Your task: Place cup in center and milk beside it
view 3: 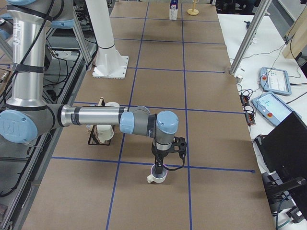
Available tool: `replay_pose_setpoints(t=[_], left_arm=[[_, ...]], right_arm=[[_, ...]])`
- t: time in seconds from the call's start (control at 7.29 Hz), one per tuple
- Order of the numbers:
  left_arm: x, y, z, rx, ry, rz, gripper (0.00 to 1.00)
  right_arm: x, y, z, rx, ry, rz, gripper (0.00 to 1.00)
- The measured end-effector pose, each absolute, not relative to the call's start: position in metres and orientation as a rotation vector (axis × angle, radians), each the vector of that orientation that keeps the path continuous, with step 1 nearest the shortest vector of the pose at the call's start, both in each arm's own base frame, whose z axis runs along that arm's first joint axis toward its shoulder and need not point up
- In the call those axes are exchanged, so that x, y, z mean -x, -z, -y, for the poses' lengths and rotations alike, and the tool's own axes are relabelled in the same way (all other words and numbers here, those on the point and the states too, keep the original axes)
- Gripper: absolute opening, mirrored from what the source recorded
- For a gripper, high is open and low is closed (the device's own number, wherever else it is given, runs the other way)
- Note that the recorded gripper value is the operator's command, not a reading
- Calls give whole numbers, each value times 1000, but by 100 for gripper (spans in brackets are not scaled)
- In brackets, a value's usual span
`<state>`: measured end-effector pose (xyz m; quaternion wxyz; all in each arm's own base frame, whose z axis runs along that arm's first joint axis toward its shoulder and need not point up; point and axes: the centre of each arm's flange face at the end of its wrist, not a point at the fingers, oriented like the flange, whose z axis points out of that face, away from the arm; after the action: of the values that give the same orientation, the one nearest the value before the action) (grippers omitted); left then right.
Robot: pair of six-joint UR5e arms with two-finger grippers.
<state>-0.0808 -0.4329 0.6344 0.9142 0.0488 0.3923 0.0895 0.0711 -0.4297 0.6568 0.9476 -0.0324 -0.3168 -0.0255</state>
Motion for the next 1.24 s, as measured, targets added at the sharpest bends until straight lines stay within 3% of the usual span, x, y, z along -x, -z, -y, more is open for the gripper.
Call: replay_pose_setpoints(t=[0.69, 1.24], left_arm=[[82, -617, 436, -190, -222, -786, 99], [84, -576, 458, -320, -270, -768, 99]], right_arm=[[-66, -632, 434, 19, 85, 649, 100], [-51, -592, 454, -251, 202, 689, 100]])
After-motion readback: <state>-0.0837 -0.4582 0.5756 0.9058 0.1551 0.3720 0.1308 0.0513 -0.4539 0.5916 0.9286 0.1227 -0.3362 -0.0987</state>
